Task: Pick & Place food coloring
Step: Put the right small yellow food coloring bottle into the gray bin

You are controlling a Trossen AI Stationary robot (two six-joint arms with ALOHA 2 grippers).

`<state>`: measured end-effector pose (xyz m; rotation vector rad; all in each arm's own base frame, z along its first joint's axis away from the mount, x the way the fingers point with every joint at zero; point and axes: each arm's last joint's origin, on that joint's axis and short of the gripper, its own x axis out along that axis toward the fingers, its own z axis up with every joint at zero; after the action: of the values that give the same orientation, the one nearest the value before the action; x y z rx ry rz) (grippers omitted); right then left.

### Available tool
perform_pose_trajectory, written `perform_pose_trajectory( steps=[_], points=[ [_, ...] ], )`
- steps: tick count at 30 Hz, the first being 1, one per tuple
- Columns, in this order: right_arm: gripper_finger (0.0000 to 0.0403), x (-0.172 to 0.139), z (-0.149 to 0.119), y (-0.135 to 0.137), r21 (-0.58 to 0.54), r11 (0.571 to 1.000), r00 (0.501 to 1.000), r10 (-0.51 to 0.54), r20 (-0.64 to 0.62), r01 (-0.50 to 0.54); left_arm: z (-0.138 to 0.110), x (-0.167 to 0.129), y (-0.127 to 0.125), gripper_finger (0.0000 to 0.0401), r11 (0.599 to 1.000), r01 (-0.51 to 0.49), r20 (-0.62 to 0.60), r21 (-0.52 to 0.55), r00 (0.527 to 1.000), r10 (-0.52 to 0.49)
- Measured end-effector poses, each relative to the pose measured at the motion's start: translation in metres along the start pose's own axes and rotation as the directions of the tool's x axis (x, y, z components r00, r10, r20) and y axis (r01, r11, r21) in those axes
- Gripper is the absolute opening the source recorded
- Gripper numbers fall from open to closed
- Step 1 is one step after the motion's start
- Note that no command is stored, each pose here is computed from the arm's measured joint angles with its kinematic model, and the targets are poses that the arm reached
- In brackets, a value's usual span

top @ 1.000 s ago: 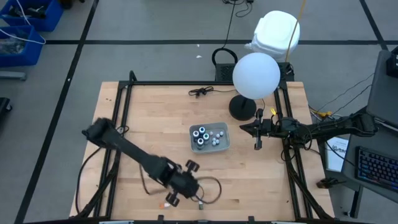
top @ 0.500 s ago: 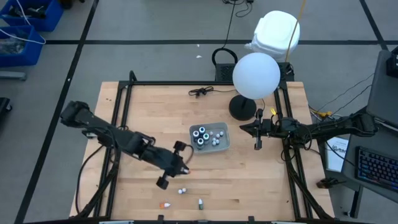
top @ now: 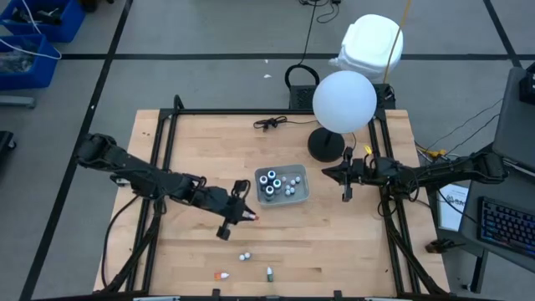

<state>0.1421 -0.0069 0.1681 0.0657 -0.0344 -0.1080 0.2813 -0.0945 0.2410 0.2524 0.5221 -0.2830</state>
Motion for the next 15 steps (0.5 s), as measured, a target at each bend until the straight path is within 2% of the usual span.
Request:
perform_pose_trajectory(
  steps=[3,7,15],
  points=[
    [0.0,0.0,-0.002,0.0,-0.003,1.0,1.0,-0.002,-0.015,0.002,0.008,-0.001,0.01,0.006,0.995,-0.092,0.043,-0.029,0.995,0.093],
    [0.0,0.0,0.0,0.0,-0.063,0.998,1.0,-0.006,0.002,0.007,0.02,-0.005,0.028,0.006,0.96,-0.248,0.05,-0.13,0.965,0.256],
    [0.0,0.0,0.005,0.0,-0.113,0.994,0.998,0.0,0.058,0.007,0.029,-0.001,0.064,0.006,0.942,-0.286,0.024,-0.178,0.955,0.294]
  ],
)
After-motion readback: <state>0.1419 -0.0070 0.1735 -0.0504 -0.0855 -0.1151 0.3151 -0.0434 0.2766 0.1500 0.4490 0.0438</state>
